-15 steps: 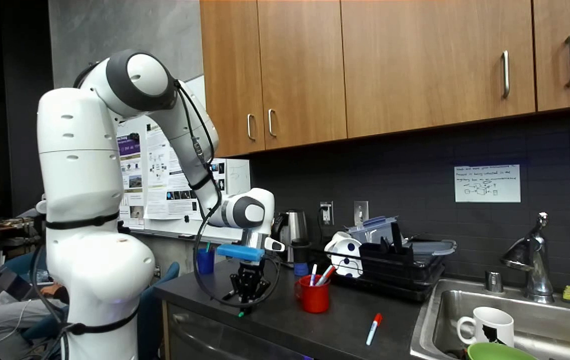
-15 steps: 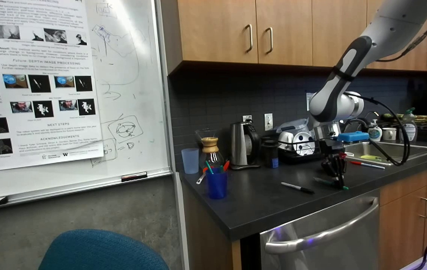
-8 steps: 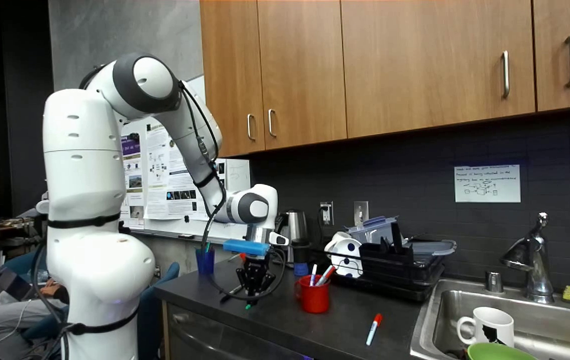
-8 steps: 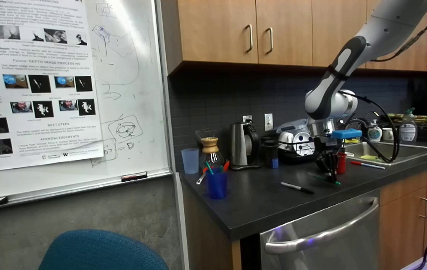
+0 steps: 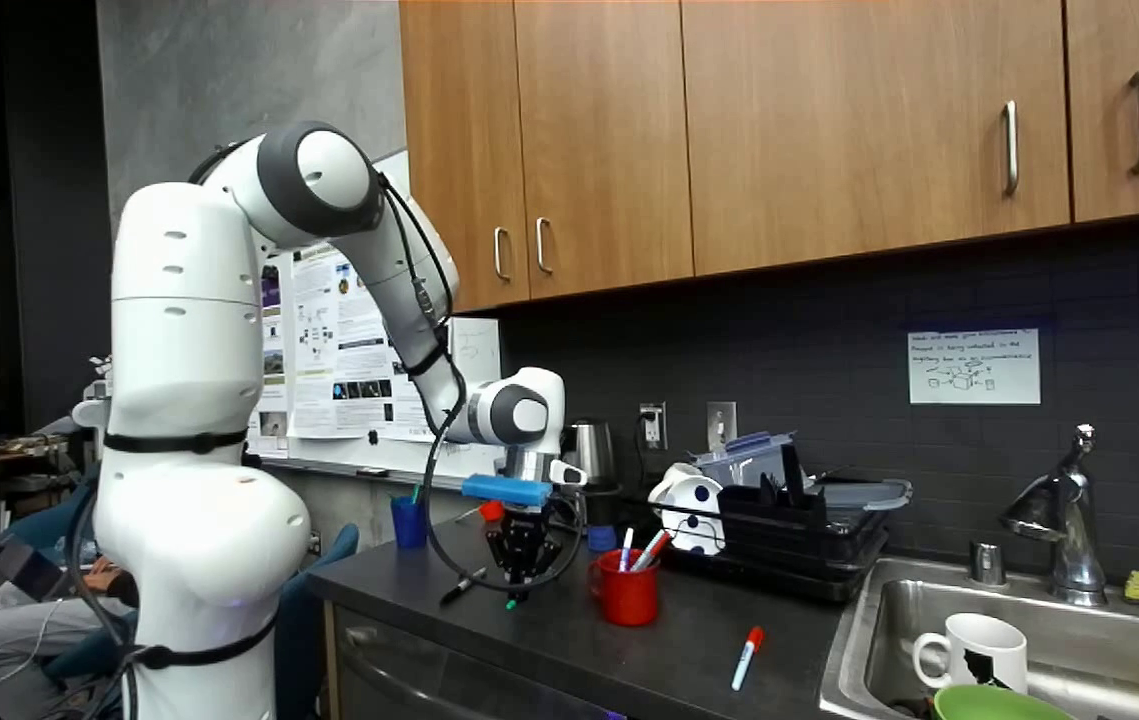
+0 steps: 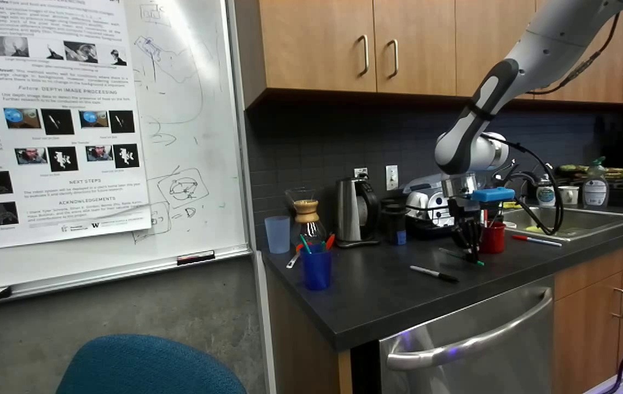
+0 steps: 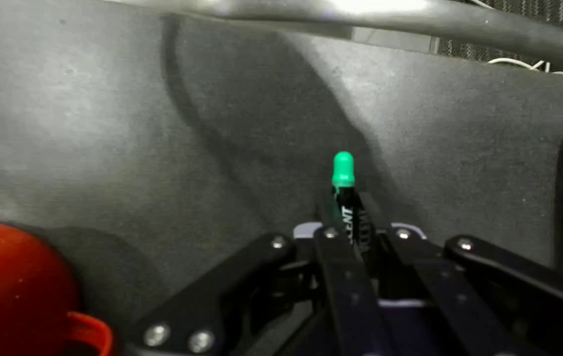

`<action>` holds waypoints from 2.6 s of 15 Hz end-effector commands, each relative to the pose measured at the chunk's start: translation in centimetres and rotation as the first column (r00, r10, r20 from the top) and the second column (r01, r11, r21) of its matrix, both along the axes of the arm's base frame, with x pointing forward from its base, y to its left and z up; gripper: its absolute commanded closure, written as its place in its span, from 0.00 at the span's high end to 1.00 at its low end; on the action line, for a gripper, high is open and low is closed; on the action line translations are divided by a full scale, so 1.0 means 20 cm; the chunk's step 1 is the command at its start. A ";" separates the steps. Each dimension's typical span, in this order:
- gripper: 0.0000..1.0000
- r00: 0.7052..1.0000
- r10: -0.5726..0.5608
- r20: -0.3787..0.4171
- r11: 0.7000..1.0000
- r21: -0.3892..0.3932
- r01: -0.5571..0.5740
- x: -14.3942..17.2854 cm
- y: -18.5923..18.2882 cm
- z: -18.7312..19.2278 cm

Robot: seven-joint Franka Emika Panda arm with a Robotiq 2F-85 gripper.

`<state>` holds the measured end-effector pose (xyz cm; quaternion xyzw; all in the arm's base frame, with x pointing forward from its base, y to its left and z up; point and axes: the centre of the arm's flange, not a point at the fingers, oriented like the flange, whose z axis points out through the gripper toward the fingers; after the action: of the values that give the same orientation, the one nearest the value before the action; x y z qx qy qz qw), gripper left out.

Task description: Remove one pen from the red mug and put it on the left side of the counter.

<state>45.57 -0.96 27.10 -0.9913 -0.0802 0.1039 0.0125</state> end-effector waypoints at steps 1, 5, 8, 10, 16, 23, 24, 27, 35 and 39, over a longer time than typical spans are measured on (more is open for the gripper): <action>0.43 1.000 -0.011 -0.005 1.000 0.015 0.012 0.09 0.00 0.01; 0.69 1.000 -0.027 0.009 0.999 0.027 0.027 0.11 -0.01 0.04; 0.89 0.999 -0.040 0.032 0.999 0.027 0.039 0.10 -0.03 0.10; 0.99 0.997 -0.058 0.049 0.998 0.028 0.056 0.10 -0.07 0.15; 1.00 0.984 -0.130 0.122 0.991 0.033 0.127 0.00 -0.24 0.37; 1.00 0.966 -0.181 0.185 0.983 0.023 0.180 -0.21 -0.38 0.66; 1.00 0.966 -0.177 0.188 0.984 0.009 0.178 -0.24 -0.39 0.70; 1.00 0.968 -0.147 0.204 0.987 -0.030 0.156 -0.31 -0.40 0.79; 1.00 0.954 -0.064 0.294 0.997 -0.011 0.070 -0.45 -0.35 0.98; 1.00 0.949 -0.024 0.316 1.000 0.016 0.020 -0.52 -0.36 1.04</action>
<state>37.29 -7.93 46.85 -0.9977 -0.0481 -0.0469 -0.0102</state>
